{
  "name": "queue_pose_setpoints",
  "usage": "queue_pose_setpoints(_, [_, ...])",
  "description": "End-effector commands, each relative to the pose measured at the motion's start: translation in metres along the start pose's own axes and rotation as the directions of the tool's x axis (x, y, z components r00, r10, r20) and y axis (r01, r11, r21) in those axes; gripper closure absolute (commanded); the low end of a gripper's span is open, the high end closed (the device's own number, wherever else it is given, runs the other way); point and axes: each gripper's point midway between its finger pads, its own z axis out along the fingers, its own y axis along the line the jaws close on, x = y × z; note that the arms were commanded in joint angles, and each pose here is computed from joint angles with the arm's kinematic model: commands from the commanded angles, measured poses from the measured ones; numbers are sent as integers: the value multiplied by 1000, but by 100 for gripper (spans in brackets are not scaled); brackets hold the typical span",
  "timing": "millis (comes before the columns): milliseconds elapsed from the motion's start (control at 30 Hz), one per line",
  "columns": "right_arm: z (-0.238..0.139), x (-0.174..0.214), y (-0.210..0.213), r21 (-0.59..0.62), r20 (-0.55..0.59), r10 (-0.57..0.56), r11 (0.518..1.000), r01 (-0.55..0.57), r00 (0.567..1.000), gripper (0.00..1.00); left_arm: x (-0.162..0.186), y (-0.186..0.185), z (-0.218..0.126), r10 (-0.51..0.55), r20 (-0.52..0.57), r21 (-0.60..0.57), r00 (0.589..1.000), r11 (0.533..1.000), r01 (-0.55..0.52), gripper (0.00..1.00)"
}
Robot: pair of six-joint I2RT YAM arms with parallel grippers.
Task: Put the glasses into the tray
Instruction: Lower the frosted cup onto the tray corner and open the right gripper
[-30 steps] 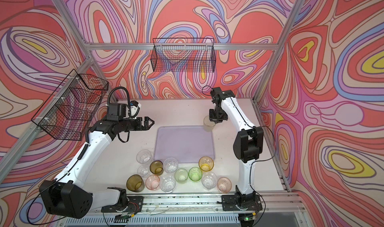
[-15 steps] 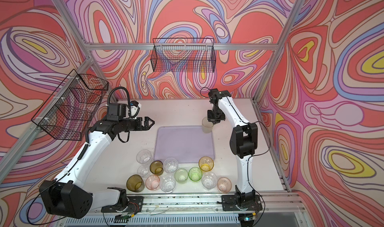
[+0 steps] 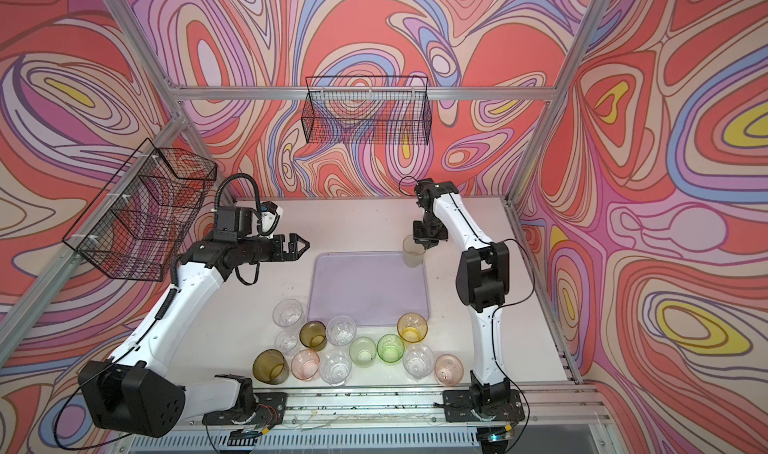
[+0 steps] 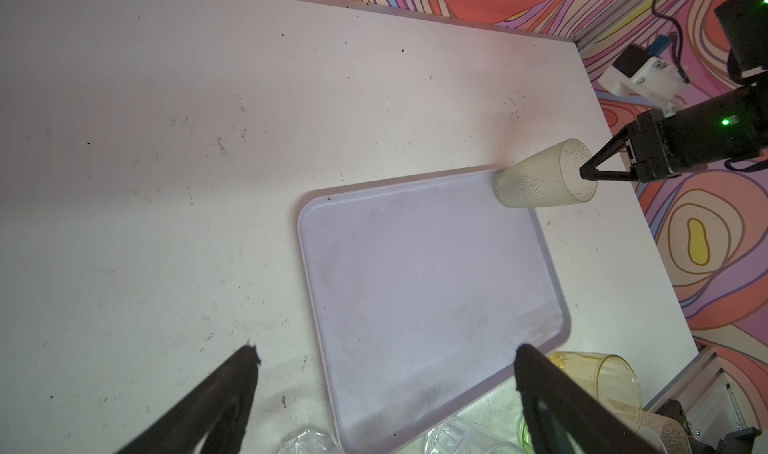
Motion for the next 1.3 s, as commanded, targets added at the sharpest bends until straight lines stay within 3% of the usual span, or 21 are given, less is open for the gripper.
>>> queue_pose_setpoints(0, [-1, -7, 3, -3, 20, -11, 1000, 11, 1000, 97, 2, 1, 1, 1, -1, 4, 1000, 1000, -1, 1])
queue_pose_setpoints(467, [-2, -11, 4, -6, 39, -9, 1000, 9, 999, 80, 3, 1, 1, 1, -1, 4, 1000, 1000, -1, 1])
queue_pose_setpoints(567, [-8, -13, 4, -6, 58, -9, 1000, 9, 998, 71, 3, 1, 1, 1, 0, 2, 1000, 1000, -1, 1])
queue_pose_setpoints(833, [-35, -20, 3, -18, 155, -12, 1000, 16, 988, 62, 3, 1, 1, -2, -2, 4, 1000, 1000, 2, 1])
queue_pose_setpoints(1267, [-79, -11, 4, -58, 269, -22, 998, 39, 963, 61, 4, 1, 2, -13, -6, 11, 1000, 1000, 13, 1])
